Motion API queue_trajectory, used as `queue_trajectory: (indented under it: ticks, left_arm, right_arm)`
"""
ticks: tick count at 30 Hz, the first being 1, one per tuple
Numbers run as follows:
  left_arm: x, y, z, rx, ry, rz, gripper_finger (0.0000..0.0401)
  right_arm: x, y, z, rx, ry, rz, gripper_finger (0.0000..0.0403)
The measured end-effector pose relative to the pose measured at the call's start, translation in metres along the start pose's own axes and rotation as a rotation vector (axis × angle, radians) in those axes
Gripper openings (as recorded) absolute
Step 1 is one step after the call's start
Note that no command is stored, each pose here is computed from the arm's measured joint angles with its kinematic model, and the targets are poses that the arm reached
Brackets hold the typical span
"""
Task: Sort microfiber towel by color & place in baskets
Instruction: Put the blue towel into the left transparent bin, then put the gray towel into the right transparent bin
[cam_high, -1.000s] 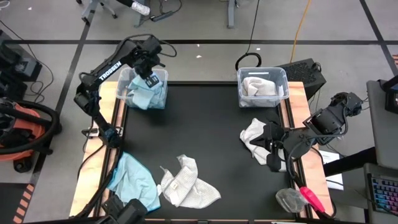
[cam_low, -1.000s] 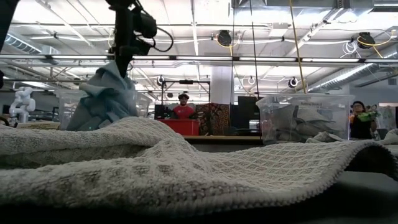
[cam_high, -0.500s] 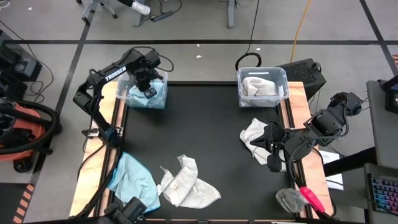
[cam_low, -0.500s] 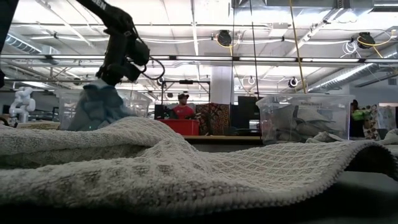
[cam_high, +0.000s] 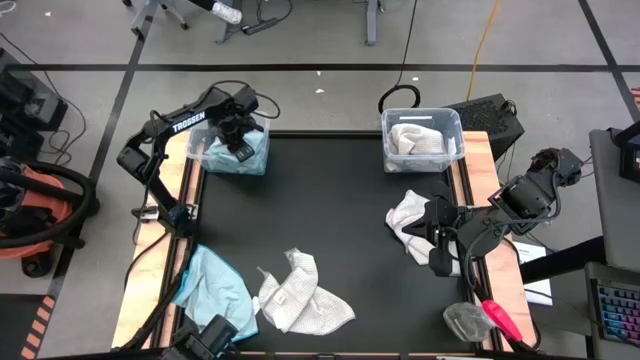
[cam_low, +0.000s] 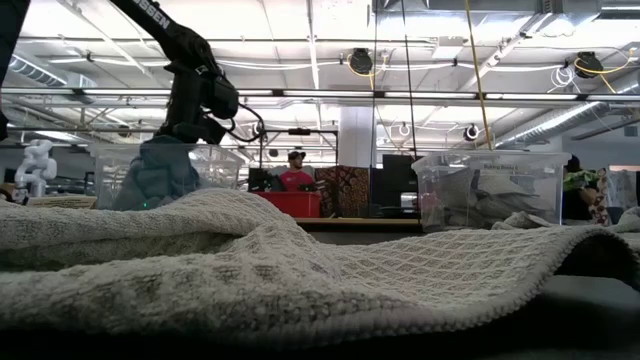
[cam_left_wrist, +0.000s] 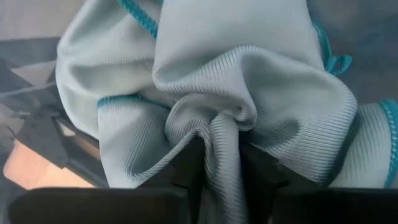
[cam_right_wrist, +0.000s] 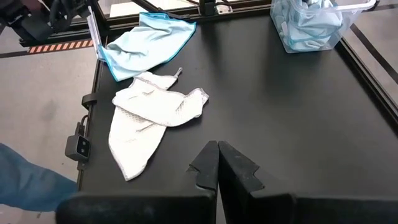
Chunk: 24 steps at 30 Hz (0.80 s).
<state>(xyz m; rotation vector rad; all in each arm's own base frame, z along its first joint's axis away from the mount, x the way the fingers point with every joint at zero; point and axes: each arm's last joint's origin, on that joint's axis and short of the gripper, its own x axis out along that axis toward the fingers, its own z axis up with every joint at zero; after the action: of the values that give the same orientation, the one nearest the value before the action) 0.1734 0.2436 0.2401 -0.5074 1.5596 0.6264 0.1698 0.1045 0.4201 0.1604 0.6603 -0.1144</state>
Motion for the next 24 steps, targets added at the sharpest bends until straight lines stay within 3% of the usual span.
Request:
queue_trajectory:
  ticks: [13,24]
  left_arm:
    - [-0.003,-0.001,0.001,-0.039,-0.029,-0.036,0.0186]
    - [-0.068,0.001,-0.020,-0.068,-0.212,-0.002,0.0198]
  right_arm:
    - [0.000,0.000,0.000,0.011,-0.001,0.000,0.0000]
    - [0.000,0.000,0.000,-0.029,-0.001,0.000,0.0000]
